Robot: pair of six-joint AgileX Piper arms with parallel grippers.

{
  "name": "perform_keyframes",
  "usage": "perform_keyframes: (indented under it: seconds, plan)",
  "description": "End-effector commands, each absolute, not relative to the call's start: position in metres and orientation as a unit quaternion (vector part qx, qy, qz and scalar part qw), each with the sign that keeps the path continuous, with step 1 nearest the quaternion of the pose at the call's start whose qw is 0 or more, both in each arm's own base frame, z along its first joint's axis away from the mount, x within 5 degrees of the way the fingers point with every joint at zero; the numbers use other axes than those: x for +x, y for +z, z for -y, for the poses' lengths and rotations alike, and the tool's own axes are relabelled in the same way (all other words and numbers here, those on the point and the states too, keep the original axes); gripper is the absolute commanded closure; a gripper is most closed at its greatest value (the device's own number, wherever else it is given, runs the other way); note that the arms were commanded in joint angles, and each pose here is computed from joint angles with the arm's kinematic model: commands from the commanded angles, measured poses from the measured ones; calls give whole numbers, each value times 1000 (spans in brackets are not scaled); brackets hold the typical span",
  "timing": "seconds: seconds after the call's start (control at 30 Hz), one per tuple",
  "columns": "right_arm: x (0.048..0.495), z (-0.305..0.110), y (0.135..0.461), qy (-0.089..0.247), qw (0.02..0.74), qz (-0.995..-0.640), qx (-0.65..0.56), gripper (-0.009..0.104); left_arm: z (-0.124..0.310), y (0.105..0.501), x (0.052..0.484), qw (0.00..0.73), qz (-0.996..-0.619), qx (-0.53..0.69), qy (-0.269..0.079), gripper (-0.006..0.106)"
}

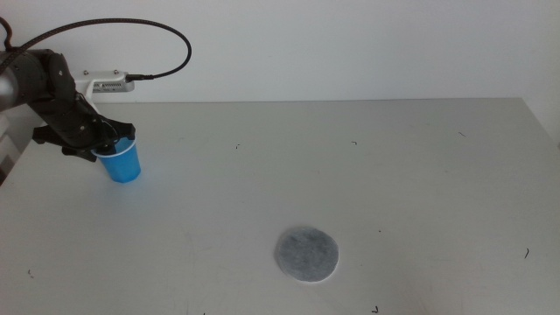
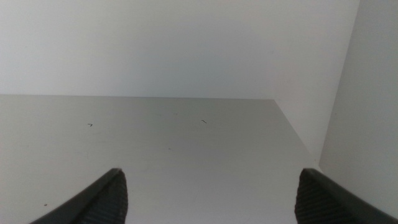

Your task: Place an empty cup on a cup mat.

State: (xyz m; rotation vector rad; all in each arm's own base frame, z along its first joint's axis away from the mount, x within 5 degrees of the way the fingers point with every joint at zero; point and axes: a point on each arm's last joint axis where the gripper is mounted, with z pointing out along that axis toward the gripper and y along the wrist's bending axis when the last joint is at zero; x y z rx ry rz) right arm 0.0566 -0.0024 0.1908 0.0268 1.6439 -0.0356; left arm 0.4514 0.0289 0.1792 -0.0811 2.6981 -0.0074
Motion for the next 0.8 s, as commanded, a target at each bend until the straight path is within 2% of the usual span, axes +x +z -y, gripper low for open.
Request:
perform_keyframes:
  seconds: [0.0, 0.07, 0.1, 0.27, 0.5, 0.77]
  plan:
    - [54, 2, 202, -23, 719, -694, 4, 1, -28, 217, 454, 279, -960, -39, -11, 82]
    - [54, 2, 202, -23, 719, -694, 4, 1, -27, 218, 454, 278, -959, -43, -18, 98]
    - [54, 2, 202, -23, 719, -694, 4, 1, -27, 218, 454, 278, -959, -45, -21, 100]
    - [54, 2, 202, -23, 719, -694, 4, 1, -26, 238, 446, 287, -957, -46, -24, 100]
    - [54, 2, 202, -23, 719, -694, 4, 1, -20, 289, 417, 283, -958, -40, -32, 100]
    - [54, 2, 202, -23, 719, -694, 4, 1, 28, 338, 379, 279, -958, 1, -67, 100]
